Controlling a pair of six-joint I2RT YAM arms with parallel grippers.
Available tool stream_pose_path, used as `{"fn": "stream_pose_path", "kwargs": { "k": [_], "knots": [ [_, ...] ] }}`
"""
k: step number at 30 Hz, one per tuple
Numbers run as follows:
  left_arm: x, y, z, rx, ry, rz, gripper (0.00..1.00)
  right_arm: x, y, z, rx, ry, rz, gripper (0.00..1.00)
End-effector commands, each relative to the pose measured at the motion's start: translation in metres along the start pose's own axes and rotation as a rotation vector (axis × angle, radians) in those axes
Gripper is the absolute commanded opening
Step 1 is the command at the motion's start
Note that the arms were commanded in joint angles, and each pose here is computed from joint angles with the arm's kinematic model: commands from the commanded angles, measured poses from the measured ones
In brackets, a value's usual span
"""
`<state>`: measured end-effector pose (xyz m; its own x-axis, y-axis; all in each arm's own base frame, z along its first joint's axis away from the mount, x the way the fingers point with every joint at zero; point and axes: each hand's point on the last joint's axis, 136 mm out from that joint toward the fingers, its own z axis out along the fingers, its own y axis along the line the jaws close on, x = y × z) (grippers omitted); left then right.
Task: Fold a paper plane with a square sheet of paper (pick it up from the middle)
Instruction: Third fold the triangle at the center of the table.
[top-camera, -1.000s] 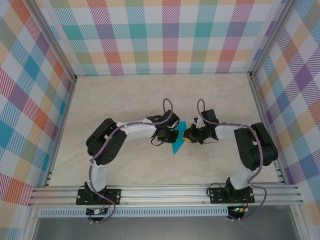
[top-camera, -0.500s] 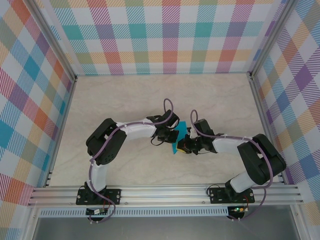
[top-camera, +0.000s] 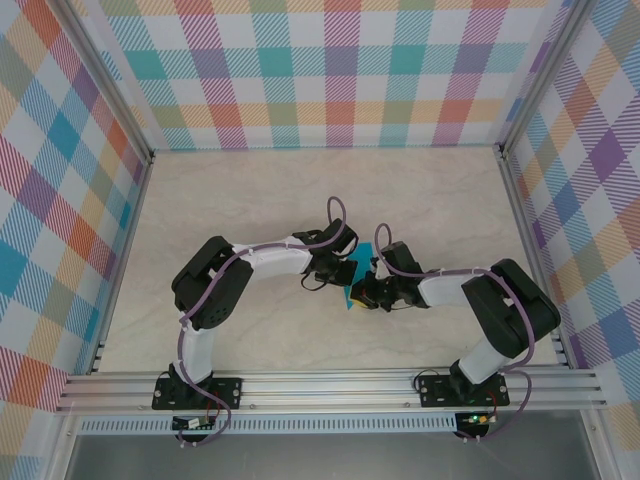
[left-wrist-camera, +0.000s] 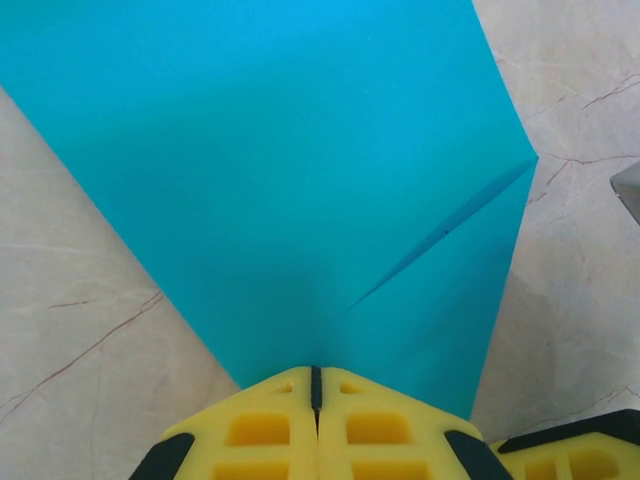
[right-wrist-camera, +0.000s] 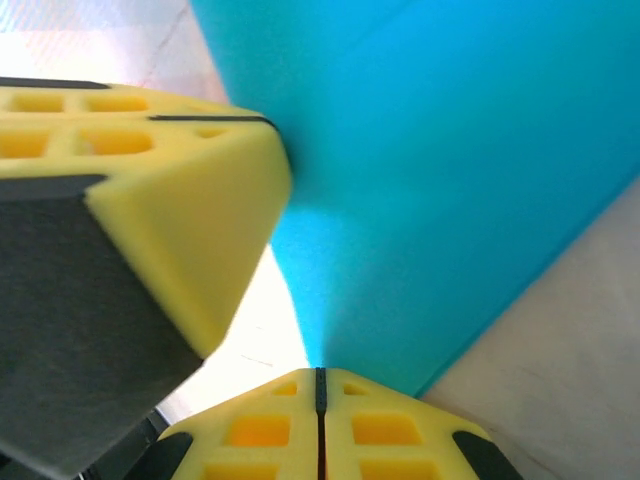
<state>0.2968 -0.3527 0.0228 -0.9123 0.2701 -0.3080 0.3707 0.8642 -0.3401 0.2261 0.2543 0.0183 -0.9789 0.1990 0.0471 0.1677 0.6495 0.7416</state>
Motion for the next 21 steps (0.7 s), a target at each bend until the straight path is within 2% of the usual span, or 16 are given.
{"fn": "stream_pose_path", "kwargs": {
  "k": [1,11,21],
  "knots": [
    [0.002,0.004,0.005,0.004,0.031,0.012,0.06,0.006,-0.02,0.004,0.059,0.005,0.024,0.07],
    [-0.003,-0.001,0.006,0.019,0.031,0.051,0.07,0.01,0.015,-0.011,-0.053,-0.004,-0.053,0.09],
    [0.001,-0.001,0.008,0.024,0.041,0.051,0.07,0.016,-0.001,0.003,-0.002,0.017,-0.03,0.08]
  ]
}}
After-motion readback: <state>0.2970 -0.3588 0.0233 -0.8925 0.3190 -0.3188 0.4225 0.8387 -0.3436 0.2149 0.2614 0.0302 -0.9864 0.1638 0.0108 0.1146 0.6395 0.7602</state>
